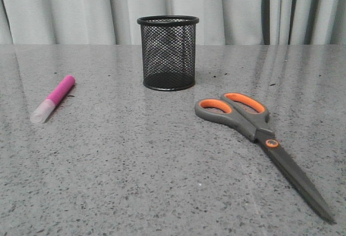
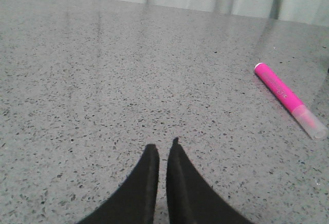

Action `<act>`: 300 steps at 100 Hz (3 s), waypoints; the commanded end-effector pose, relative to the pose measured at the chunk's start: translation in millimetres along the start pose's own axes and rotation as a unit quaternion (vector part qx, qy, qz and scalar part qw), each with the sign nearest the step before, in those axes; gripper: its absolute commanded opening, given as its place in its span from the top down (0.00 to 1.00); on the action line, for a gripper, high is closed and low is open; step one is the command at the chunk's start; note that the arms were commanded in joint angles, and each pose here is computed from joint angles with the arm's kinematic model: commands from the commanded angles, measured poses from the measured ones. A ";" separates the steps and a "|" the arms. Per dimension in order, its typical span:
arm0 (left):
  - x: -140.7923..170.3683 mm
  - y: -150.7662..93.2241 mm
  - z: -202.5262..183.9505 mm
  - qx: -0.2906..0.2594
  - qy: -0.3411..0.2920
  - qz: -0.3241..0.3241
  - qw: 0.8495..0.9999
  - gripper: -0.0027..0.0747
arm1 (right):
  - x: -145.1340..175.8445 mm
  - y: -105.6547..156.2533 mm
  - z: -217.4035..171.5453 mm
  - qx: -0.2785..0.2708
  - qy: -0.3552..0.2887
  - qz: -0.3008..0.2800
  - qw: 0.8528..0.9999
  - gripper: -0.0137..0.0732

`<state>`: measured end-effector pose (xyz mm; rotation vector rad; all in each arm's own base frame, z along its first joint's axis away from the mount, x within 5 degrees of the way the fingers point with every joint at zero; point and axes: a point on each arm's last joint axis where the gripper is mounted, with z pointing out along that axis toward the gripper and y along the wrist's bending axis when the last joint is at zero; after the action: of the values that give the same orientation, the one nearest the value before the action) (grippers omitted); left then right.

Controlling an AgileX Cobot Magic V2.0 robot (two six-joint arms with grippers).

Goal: Put pen and scissors into bin
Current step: 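Move the left gripper toward the pink highlighter pen, then lower the left gripper and close it on the pink highlighter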

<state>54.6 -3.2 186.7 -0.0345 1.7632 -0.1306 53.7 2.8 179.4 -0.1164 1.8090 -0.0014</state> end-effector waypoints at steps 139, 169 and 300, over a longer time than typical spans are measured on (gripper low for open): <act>-76.6 -10.1 -20.4 0.078 -0.183 -0.237 0.951 0.47 | -95.6 -3.2 -28.1 -0.068 -0.210 0.289 0.931 0.55; -132.3 -17.4 15.9 -0.003 0.089 -0.039 0.995 0.49 | -119.2 2.6 -11.3 -0.085 -0.123 0.262 0.953 0.55; -158.6 -132.4 239.0 0.067 0.487 0.013 0.871 0.49 | -111.6 10.7 -6.0 -0.108 -0.041 0.250 0.961 0.55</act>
<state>313.4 -131.0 292.6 0.2037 2.8342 -0.2272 70.4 24.5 273.0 0.1818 1.7818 0.5735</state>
